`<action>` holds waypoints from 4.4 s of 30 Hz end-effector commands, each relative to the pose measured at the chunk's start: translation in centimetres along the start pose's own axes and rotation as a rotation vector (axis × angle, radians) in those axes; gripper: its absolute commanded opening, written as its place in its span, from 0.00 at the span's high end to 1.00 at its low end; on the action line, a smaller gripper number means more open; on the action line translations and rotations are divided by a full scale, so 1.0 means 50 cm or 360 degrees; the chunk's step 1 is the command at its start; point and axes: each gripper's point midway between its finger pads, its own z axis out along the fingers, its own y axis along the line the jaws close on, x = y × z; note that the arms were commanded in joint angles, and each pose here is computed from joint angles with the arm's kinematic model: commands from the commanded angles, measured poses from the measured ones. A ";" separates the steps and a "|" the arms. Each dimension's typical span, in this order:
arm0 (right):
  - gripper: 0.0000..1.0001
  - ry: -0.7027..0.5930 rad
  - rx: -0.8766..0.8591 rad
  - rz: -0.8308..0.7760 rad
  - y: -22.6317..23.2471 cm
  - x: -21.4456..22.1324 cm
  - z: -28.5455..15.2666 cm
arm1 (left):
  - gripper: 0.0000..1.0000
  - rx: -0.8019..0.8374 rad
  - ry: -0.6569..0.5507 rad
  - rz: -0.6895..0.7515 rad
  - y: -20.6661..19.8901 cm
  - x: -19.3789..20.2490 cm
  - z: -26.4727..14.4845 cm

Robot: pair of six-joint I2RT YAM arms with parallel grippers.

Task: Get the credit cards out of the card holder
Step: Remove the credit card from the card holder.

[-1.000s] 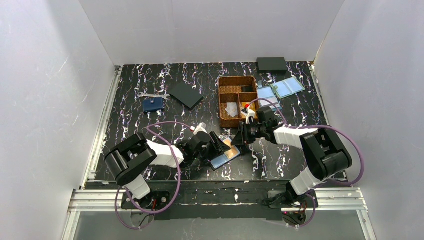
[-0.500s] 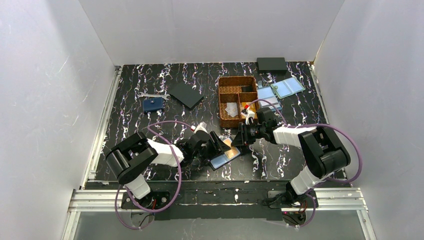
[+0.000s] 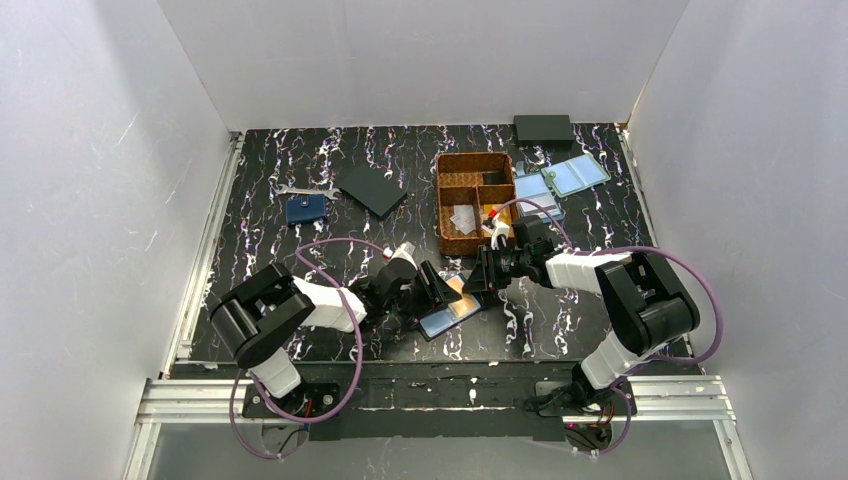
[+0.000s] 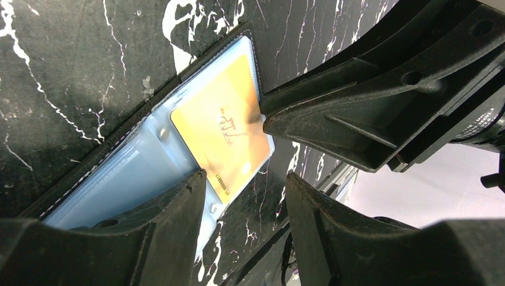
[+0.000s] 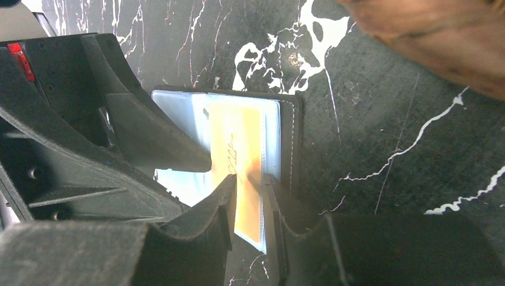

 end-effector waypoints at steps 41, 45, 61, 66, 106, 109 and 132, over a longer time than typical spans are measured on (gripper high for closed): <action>0.70 0.0057 -0.0058 0.0014 0.009 0.017 0.007 | 0.43 -0.0056 0.0046 0.0050 0.038 -0.006 -0.037; 0.71 0.0079 -0.0143 0.0017 0.032 0.021 0.006 | 0.47 -0.0042 0.0055 0.0045 0.031 -0.007 -0.032; 0.70 -0.0014 -0.0117 -0.0105 0.039 -0.018 -0.013 | 0.97 -0.0020 0.0100 -0.0014 0.054 -0.001 -0.013; 0.66 -0.0049 -0.0128 -0.0127 0.039 -0.031 -0.025 | 1.00 -0.0011 0.0131 0.0009 0.066 0.008 -0.003; 0.70 0.0099 -0.0183 -0.0036 0.019 0.015 -0.006 | 0.82 0.0123 0.0201 0.0002 0.053 0.024 0.005; 0.71 0.0109 -0.0185 -0.0026 0.019 0.017 -0.004 | 0.77 0.0131 0.0211 -0.0004 0.051 0.026 0.006; 0.79 0.0163 -0.0200 -0.0007 0.025 0.033 0.007 | 0.90 0.0222 0.0226 -0.0115 0.047 0.027 0.016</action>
